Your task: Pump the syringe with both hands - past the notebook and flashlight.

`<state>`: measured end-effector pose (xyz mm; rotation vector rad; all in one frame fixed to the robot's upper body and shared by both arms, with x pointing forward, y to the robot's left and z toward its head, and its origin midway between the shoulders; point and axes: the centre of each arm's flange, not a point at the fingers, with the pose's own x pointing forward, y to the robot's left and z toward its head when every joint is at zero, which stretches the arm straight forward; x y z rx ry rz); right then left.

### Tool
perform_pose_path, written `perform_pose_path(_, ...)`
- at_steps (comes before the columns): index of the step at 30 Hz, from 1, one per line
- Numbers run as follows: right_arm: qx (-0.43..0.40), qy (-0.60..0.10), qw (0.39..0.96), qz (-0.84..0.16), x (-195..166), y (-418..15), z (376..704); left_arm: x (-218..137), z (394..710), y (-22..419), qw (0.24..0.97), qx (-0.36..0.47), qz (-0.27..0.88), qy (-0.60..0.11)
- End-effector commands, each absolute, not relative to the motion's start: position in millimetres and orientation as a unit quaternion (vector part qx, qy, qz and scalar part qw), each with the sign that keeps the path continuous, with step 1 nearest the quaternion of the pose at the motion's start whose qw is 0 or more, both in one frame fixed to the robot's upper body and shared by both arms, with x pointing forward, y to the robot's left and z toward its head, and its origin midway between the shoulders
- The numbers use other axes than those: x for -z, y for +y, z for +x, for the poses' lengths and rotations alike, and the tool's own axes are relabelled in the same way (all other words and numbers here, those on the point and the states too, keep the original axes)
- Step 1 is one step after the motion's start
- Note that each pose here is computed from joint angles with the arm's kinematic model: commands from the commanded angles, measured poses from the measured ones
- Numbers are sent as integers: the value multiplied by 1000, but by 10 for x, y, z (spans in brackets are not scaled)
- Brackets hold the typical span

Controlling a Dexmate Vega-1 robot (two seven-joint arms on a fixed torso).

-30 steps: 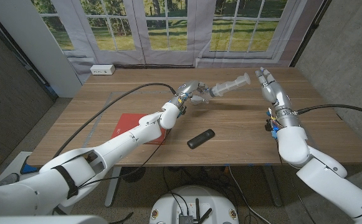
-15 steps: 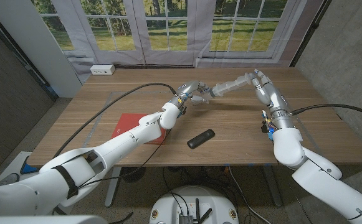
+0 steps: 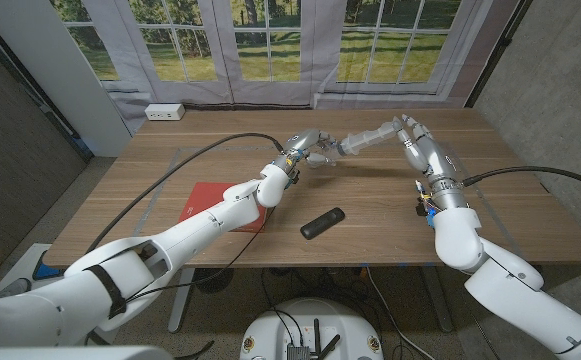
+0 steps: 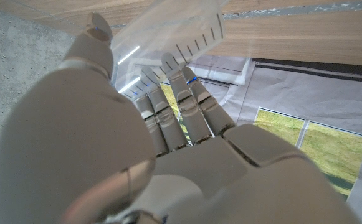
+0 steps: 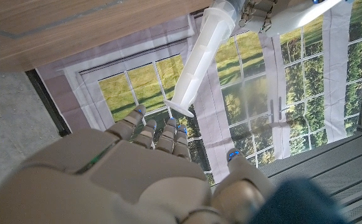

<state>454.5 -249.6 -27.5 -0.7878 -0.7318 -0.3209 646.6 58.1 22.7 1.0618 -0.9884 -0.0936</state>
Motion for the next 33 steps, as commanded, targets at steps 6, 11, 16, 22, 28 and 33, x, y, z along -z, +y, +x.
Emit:
perform_pose_path(6, 144, -348, 841, -389, 279, -2423, 4598, -257, 6479, 567, 744, 43, 486, -456)
perform_pose_path(11, 139, -349, 839, -393, 274, -2401, 4618, -256, 6483, 569, 744, 43, 487, -455)
perform_pose_path(16, 137, -349, 839, -394, 272, -2388, 4634, -256, 6487, 572, 745, 43, 486, -455)
perform_pose_path(22, 132, -352, 838, -396, 263, -2378, 4651, -255, 6493, 567, 744, 42, 487, -456)
perform_pose_path(28, 128, -356, 837, -395, 256, -2365, 4664, -253, 6495, 562, 743, 42, 488, -456)
perform_pose_path(33, 124, -360, 837, -393, 254, -2366, 4664, -251, 6493, 555, 743, 42, 488, -457)
